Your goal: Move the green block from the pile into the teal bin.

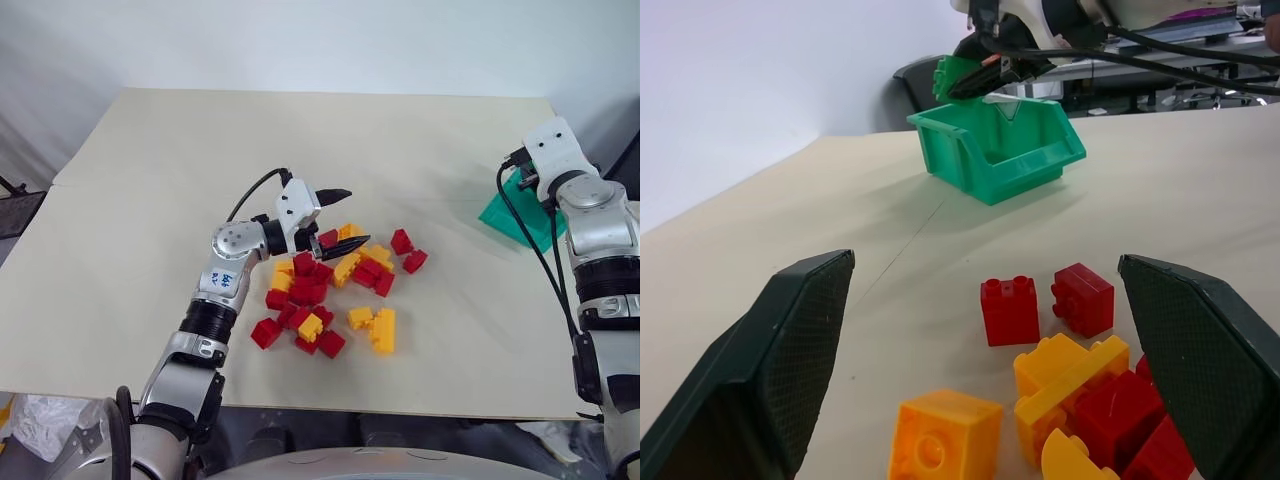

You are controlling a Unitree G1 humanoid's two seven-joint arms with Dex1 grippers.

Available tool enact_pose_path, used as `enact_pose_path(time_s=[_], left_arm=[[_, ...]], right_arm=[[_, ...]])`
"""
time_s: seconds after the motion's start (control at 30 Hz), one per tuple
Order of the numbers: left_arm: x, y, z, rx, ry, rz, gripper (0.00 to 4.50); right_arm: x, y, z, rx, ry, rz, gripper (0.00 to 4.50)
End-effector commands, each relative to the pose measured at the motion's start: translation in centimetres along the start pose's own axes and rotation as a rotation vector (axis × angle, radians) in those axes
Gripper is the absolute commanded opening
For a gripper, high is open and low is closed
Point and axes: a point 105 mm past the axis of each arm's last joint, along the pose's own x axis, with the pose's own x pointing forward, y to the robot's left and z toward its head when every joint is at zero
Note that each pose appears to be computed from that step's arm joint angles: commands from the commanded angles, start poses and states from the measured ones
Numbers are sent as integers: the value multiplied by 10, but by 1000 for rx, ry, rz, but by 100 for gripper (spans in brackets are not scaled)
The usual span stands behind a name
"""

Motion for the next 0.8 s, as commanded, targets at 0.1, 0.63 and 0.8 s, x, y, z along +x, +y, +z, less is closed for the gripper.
enact_pose_path(time_s=[0.1,0.63,0.8], left_arm=[[-3,8,13,48,-31,10,450],[-22,13,10,55,-24,17,450],[-22,14,11,60,-26,21,450]], right_arm=[[1,-6,9,20,-23,0,186],[-5,-27,2,-23,-17,4,186],[-3,-25,-6,-40,45,18,186]])
